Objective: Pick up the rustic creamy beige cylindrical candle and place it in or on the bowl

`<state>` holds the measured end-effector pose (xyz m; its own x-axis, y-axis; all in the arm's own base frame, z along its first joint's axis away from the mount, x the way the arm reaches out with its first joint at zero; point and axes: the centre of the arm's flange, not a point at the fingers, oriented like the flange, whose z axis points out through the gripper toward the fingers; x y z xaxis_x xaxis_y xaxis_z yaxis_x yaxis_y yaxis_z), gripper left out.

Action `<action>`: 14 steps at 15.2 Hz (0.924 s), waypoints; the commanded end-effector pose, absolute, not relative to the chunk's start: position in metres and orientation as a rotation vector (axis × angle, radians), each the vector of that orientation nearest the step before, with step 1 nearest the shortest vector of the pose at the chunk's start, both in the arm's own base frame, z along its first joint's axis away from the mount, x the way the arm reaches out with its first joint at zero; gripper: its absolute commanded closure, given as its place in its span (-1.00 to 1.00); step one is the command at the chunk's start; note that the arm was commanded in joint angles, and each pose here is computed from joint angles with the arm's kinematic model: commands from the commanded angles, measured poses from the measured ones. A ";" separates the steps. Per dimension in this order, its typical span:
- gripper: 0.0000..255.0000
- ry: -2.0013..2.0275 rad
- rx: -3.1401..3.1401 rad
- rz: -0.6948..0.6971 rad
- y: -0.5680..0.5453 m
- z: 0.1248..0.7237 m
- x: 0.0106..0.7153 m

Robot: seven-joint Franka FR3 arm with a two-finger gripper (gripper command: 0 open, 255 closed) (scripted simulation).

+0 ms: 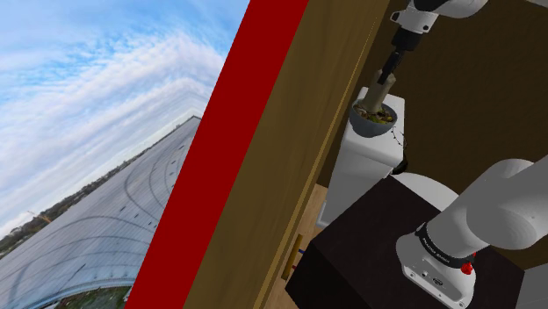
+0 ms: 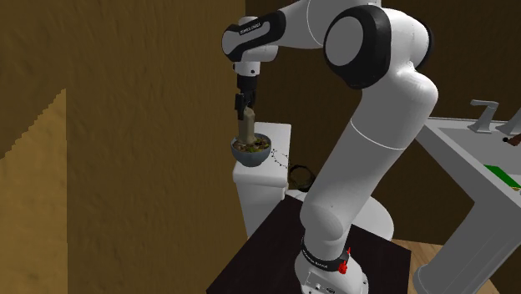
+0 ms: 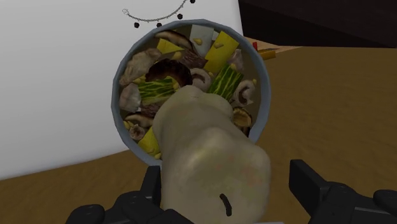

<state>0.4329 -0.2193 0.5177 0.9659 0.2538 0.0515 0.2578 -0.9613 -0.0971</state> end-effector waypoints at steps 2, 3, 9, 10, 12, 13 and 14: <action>-1.00 -0.393 -3.012 -0.057 -0.220 0.518 0.432; -1.00 -0.393 -3.012 -0.057 -0.221 0.531 0.432; -1.00 -0.393 -3.012 -0.057 -0.225 0.568 0.431; -1.00 -0.393 -3.012 -0.057 -0.225 0.568 0.431; -1.00 -0.393 -3.012 -0.057 -0.225 0.568 0.431; -1.00 -0.393 -3.012 -0.057 -0.225 0.568 0.431; -1.00 -0.393 -3.012 -0.057 -0.225 0.568 0.431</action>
<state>0.4312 -0.2253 0.5678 0.9659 0.2538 0.0507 0.2577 -0.9613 -0.0976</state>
